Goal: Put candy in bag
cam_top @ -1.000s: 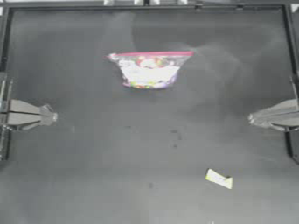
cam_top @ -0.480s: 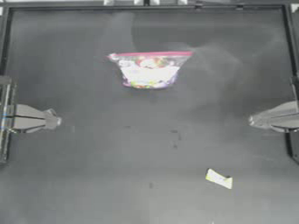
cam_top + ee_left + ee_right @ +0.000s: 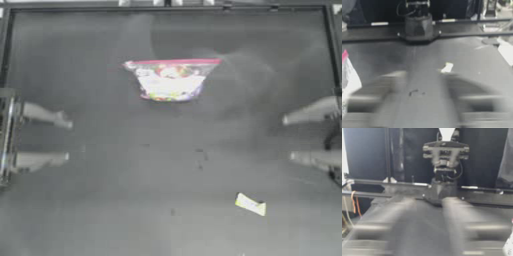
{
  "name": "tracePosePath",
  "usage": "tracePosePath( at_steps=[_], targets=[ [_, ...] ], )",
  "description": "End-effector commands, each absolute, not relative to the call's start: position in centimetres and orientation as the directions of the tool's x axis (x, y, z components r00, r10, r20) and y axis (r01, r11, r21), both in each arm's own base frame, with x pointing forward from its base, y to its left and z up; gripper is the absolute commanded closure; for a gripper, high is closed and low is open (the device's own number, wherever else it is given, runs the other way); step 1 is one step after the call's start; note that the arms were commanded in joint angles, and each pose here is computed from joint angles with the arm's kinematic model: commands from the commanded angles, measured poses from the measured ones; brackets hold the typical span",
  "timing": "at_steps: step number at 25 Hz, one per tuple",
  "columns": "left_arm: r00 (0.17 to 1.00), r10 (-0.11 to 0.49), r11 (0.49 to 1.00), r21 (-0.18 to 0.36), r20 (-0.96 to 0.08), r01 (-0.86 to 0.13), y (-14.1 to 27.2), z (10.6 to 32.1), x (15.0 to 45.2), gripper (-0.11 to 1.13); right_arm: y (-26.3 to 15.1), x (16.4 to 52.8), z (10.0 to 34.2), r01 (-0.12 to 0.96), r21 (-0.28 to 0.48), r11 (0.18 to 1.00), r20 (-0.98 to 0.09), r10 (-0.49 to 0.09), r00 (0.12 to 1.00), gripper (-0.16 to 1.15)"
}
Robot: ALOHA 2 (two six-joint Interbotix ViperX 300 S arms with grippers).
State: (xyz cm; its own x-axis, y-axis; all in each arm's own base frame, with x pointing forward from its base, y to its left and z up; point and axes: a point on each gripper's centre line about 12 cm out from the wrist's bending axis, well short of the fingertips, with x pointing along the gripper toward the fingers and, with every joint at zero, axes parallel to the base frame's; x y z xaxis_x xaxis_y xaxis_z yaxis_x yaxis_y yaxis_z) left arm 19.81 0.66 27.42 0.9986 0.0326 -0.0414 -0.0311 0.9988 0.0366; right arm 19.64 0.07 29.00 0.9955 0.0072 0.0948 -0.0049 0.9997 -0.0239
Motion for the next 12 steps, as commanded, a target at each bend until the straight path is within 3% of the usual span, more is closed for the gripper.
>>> tracePosePath(
  at_steps=[1,12],
  targets=[
    [0.996,0.065,0.997,0.034,-0.063,-0.063,1.3,28.1,20.3,0.03,0.0,19.8,29.7,-0.003,-0.022,1.0,0.11,0.005,0.994,-0.01],
    [0.965,0.187,0.982,0.042,-0.186,-0.182,4.1,27.4,20.9,0.0,-0.7,20.5,31.0,0.032,-0.018,0.999,0.009,-0.032,0.999,-0.01]
  ],
)
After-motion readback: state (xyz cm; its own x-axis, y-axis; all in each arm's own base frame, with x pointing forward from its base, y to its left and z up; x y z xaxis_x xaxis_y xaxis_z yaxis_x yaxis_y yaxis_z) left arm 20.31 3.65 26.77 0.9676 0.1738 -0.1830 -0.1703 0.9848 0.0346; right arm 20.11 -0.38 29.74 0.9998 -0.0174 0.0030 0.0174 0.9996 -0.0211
